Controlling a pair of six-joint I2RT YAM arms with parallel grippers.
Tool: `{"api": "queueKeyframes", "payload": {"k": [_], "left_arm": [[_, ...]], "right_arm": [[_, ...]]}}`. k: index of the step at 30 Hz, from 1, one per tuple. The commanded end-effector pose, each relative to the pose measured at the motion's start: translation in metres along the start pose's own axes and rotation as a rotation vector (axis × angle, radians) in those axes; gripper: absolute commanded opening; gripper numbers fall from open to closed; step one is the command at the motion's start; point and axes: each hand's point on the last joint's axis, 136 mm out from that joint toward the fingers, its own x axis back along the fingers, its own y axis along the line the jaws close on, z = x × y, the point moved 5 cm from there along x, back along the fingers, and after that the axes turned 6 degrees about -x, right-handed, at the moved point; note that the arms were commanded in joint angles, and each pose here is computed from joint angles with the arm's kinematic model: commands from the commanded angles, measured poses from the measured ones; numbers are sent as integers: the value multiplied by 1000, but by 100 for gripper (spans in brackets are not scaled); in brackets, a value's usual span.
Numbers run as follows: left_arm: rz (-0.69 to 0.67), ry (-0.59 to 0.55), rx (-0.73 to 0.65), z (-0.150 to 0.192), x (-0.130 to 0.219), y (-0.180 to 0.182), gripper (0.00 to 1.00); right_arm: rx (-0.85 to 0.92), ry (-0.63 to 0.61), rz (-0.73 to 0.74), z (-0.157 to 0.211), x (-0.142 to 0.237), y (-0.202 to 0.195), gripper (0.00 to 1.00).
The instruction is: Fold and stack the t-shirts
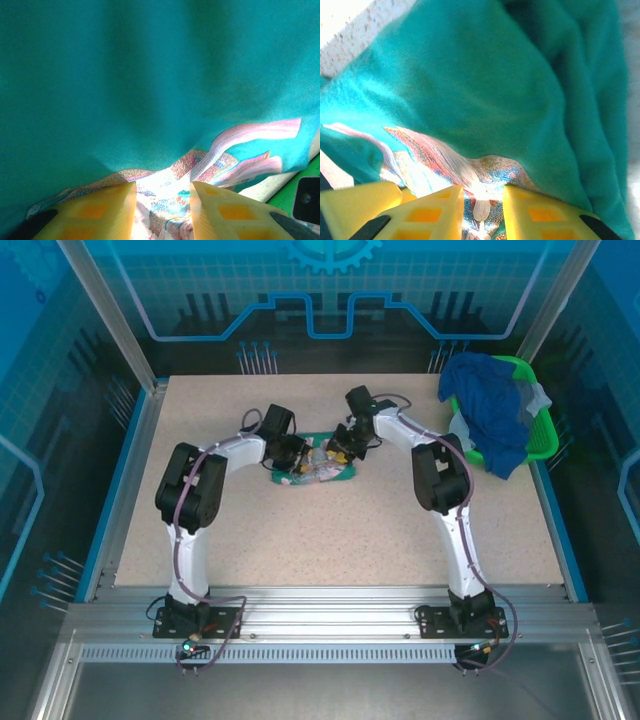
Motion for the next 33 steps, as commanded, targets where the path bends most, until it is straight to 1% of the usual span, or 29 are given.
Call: {"api": "queueKeyframes", "payload": {"k": [1,4,6,7,8,11,13,16,18,20,23,26,30,33], "left_arm": [[-12,-112,-92,-24,21,-8,39],[6,-183,-208,-15,62,-29,43],[-39,-224,-229,-2,85,-21,49],[-49,-225,-220,6,92,-12,52],[-51,-204,-184,14,94,0,53],[-24,-116,-25,42,86,35,54],[44,-99,70,57,76,42,55],[158,-129,158,63,60,34,61],[216,-142,181,59,49,25,61],[231,-144,196,55,37,22,61],[219,-139,227,53,20,28,57],[223,-162,249,49,11,33,49],[249,-188,268,39,-3,29,36],[291,-213,261,31,-10,19,25]], "right_arm": [[20,4,24,12,7,7,31],[42,-82,-43,10,46,26,36],[67,-146,-69,8,75,35,39],[78,-175,-74,8,89,37,42],[89,-200,-81,9,103,38,44],[92,-237,-100,15,133,31,49],[88,-245,-130,24,147,24,51],[81,-239,-169,42,161,12,52],[82,-229,-190,53,166,5,53],[80,-213,-190,65,169,-2,53],[70,-205,-183,76,171,-15,53],[49,-201,-182,82,173,-25,53],[43,-202,-186,88,175,-31,53],[42,-194,-185,93,175,-35,53]]}}
